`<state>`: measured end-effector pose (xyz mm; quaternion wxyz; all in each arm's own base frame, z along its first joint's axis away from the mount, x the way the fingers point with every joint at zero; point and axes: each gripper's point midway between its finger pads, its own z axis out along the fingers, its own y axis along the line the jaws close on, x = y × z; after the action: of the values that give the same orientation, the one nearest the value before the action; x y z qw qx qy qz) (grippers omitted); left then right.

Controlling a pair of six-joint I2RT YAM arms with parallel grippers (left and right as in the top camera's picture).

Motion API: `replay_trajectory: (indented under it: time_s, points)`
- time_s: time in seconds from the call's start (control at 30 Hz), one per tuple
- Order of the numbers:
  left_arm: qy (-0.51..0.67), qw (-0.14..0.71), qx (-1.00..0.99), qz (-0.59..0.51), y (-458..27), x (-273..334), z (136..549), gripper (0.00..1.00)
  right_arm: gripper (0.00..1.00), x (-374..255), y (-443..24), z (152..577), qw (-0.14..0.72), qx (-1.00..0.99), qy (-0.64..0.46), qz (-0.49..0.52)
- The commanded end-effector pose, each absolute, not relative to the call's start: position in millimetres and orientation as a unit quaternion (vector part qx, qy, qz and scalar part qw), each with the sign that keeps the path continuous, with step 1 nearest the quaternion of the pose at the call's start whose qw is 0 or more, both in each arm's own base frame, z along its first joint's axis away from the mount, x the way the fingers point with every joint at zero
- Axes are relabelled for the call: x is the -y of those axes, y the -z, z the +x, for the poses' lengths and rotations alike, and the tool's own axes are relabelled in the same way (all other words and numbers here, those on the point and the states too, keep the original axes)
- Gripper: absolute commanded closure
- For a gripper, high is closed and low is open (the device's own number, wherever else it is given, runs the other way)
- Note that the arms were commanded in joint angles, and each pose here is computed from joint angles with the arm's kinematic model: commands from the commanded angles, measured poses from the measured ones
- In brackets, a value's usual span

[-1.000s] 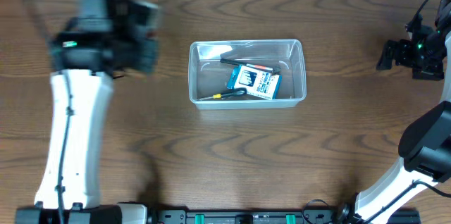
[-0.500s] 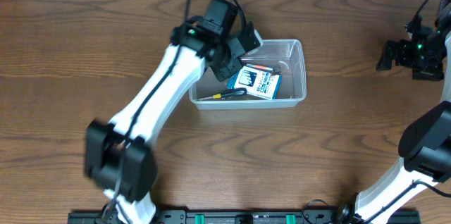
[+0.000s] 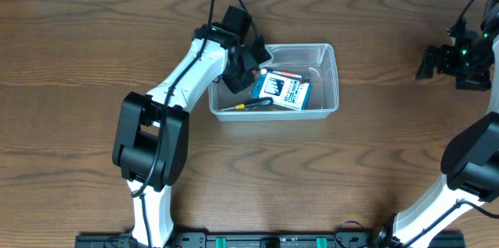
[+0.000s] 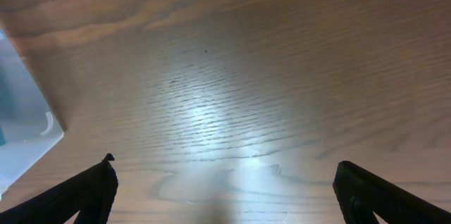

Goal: Pack container
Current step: 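Carry the pliers with the left gripper and release them in the container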

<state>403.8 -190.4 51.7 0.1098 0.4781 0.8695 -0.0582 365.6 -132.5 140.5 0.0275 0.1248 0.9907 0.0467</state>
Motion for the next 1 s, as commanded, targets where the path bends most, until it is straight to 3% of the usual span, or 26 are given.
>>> replay_trajectory:
  time_s: [0.0,0.27,0.47,0.6,0.77,0.97]
  points:
    - [0.057,0.108,-0.871,0.476,-50.0,186.7,405.7,0.30,0.01,128.3,-142.3,368.3,0.032,-0.991,-0.050,0.123]
    - [0.056,0.118,-0.870,0.476,-61.3,186.9,405.2,0.19,0.01,128.0,-142.3,368.6,0.032,-0.991,-0.050,0.123]
    - [0.029,0.194,-0.862,0.468,-135.0,181.4,406.3,0.17,0.01,98.3,-154.3,388.3,0.061,-0.994,-0.056,0.065]
    - [-0.039,0.259,-0.880,0.396,-201.4,147.0,405.6,0.01,0.01,51.2,-188.8,421.8,0.123,-0.991,-0.040,-0.017]
    - [-0.057,0.311,-0.909,0.270,-259.7,91.0,390.7,0.02,0.01,-10.0,-229.0,449.6,0.194,-0.976,-0.038,-0.092]
    - [-0.064,0.324,-0.932,0.150,-291.0,25.9,354.6,0.02,0.01,-30.3,-255.5,422.0,0.189,-0.976,-0.049,-0.095]
